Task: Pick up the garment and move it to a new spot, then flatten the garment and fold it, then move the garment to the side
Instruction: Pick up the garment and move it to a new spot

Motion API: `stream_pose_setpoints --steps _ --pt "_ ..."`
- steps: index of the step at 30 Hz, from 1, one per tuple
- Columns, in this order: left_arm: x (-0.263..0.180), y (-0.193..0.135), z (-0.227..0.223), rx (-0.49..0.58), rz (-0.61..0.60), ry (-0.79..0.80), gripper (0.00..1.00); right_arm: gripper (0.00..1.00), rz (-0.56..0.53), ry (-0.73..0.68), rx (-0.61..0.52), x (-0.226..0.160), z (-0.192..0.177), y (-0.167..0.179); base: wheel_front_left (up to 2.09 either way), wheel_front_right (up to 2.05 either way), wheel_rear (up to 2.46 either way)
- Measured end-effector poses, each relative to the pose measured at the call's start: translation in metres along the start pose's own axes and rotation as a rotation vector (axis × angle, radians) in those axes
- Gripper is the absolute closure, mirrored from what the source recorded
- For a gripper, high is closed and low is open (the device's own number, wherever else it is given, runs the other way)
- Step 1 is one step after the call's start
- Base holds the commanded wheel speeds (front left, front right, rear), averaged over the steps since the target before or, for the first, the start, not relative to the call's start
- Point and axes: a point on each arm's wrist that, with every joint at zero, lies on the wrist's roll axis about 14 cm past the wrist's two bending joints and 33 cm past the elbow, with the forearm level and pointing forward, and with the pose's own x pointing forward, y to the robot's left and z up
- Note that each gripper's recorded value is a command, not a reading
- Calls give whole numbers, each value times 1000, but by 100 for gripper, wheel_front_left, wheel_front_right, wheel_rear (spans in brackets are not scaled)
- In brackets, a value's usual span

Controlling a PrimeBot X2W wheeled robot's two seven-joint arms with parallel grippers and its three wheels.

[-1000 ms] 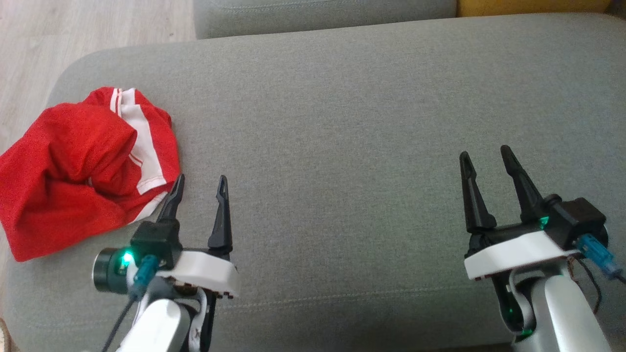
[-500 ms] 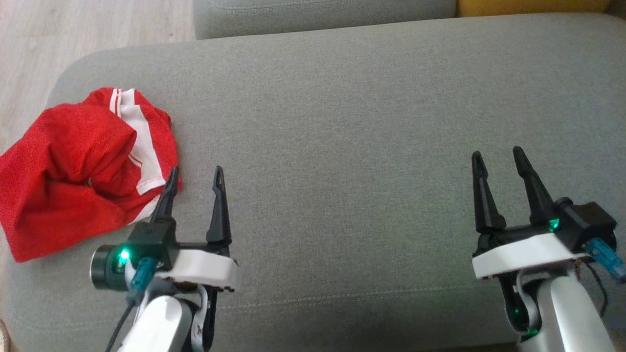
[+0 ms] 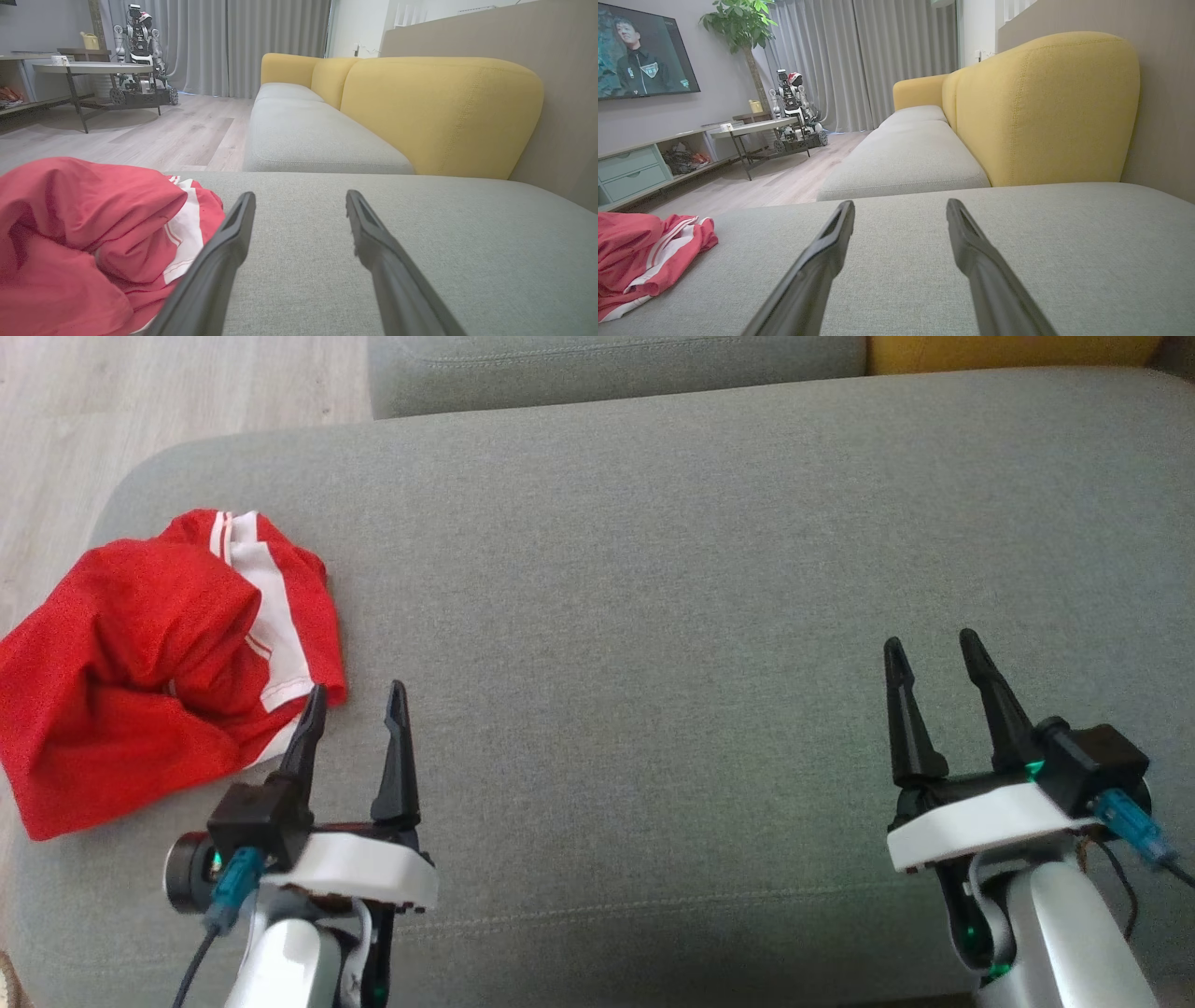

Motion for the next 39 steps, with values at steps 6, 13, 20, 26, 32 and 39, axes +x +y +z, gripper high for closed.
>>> stream_pose_setpoints --steps 6,13,20,26,32,39 --pt "1 5 -1 5 0 0 0 0 5 6 1 0 -2 2 0 0 0" --pt "1 7 1 6 5 -4 0 0 7 9 5 0 -3 3 0 0 0" --pt "-2 6 2 -4 5 -5 0 0 17 6 8 3 -3 6 0 0 0" --pt "-12 25 5 -1 68 -10 0 0 108 23 25 12 -11 37 0 0 0" --pt "-28 52 13 13 156 -28 0 0 207 41 46 22 -20 73 0 0 0" --pt "-63 91 26 35 296 -59 0 0 370 63 76 29 -29 132 0 0 0"
